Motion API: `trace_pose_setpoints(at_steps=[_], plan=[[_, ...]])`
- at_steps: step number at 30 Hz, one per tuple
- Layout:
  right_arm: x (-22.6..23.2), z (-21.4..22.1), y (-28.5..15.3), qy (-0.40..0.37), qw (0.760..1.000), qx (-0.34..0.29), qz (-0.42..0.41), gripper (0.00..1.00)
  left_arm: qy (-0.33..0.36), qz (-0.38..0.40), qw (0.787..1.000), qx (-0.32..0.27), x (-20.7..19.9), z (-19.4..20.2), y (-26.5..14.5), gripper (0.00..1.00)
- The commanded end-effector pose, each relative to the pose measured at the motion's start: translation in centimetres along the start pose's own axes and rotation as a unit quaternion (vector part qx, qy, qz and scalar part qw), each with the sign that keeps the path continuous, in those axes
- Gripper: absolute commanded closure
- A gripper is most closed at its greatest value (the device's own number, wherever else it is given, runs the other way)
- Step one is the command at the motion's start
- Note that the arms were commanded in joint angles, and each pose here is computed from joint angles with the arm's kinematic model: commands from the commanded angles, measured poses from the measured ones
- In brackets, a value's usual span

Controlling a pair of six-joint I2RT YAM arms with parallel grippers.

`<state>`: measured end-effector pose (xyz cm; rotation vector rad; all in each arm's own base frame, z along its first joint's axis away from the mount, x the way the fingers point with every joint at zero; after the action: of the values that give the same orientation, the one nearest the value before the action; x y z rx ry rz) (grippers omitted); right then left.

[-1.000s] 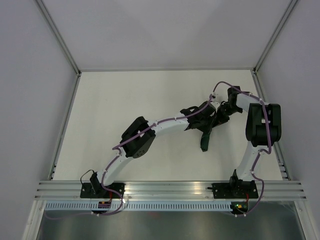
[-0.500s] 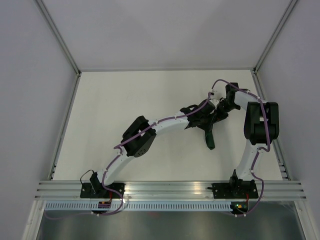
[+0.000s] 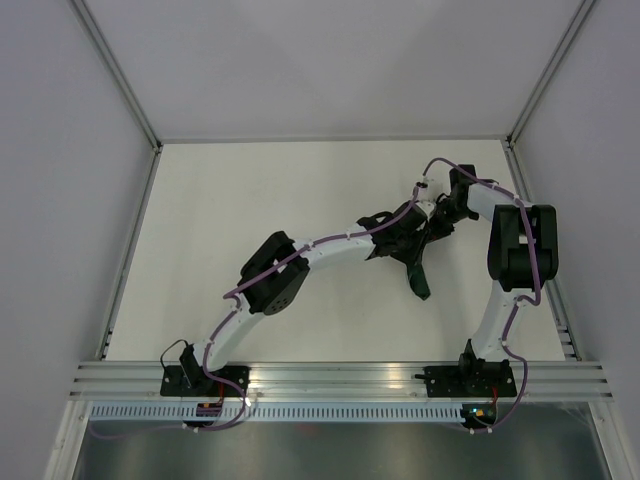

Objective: Fold the napkin, place the utensils inside, and roll it up
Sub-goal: Roll the napkin with the utensil

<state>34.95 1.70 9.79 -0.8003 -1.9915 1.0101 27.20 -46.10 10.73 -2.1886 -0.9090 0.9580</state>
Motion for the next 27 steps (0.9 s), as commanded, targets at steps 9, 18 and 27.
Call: trace_pose_setpoints(at_steps=[9, 18, 27], plan=[[-1.2, -0.5, 0.3, -0.008, 0.997, -0.018, 0.069, 0.74, 0.024, 0.033, 0.999, 0.026, -1.4, 0.0, -3.0, 0.56], [-1.1, -0.3, 0.3, -0.007, 0.998, -0.017, 0.066, 0.73, 0.042, 0.058, 0.997, -0.021, -2.7, -2.0, -4.7, 0.53], [-1.1, -0.6, 0.0, -0.01, 0.997, -0.021, 0.071, 0.69, 0.052, 0.056, 0.995, -0.058, -3.3, -3.5, -6.4, 0.51]])
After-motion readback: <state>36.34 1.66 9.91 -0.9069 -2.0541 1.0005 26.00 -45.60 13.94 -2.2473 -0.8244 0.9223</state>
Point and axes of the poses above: each gripper's point midway between its finger pads, its own y axis out along the fingers, its own x axis along the line the jaws close on, z = x × y, the point moved 10 cm from there along -y, back along the fingers, and after that the axes turned 9 degrees about -y, right-handed, at the moved point
